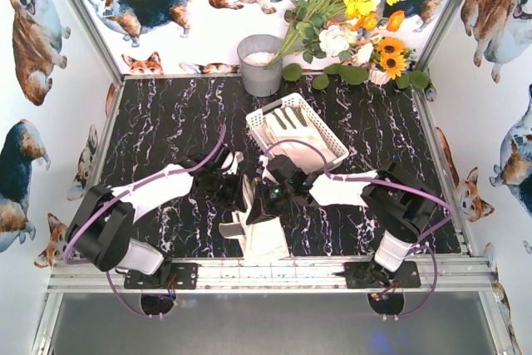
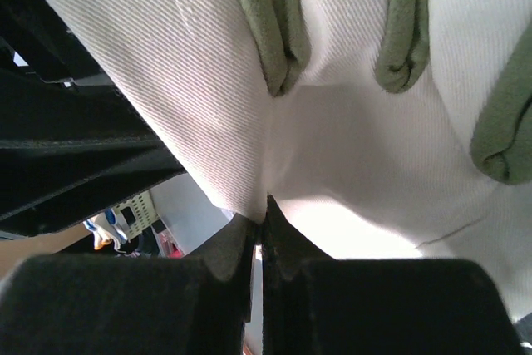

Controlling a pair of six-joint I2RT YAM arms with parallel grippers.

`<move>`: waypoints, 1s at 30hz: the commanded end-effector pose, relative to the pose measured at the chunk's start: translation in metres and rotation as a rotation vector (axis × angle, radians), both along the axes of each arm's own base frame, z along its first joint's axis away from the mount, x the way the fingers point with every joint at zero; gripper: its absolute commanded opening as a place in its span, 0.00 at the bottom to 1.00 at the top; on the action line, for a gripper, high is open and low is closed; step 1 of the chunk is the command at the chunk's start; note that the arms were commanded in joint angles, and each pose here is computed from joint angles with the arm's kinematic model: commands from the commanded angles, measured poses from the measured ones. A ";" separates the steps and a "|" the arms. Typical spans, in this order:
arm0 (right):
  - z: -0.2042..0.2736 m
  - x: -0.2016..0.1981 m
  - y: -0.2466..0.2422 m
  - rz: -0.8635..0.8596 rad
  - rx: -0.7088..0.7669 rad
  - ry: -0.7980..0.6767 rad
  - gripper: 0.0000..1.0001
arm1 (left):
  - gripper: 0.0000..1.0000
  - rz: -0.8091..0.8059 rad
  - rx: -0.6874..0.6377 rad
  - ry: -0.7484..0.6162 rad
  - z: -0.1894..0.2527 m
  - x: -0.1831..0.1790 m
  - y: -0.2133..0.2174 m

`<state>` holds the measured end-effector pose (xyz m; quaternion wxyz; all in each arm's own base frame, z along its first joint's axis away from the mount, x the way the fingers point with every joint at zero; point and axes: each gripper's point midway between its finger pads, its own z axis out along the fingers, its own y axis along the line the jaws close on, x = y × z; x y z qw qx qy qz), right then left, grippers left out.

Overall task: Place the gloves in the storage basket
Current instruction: Pair the glove with the glove.

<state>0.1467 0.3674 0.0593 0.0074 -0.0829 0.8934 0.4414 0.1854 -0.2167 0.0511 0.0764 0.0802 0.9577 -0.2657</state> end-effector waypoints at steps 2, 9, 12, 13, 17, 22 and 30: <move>0.021 0.009 0.008 -0.011 0.065 -0.072 0.00 | 0.32 0.006 0.115 -0.031 0.003 -0.001 0.016; 0.021 0.008 0.008 -0.005 0.070 -0.068 0.00 | 0.34 0.158 0.030 -0.121 0.023 0.022 0.004; 0.022 0.008 0.007 -0.005 0.068 -0.072 0.00 | 0.33 0.181 0.001 -0.113 0.021 0.025 -0.002; 0.021 0.008 0.007 -0.005 0.068 -0.072 0.00 | 0.33 0.182 -0.001 -0.107 0.020 0.025 -0.003; 0.022 0.008 0.007 -0.008 0.070 -0.075 0.00 | 0.30 0.176 0.017 -0.076 0.012 0.022 -0.003; 0.022 0.008 0.007 -0.008 0.072 -0.075 0.00 | 0.27 0.174 0.059 -0.044 0.000 0.015 0.003; 0.022 0.008 0.007 -0.007 0.073 -0.075 0.00 | 0.27 0.118 0.089 0.007 -0.015 0.000 -0.002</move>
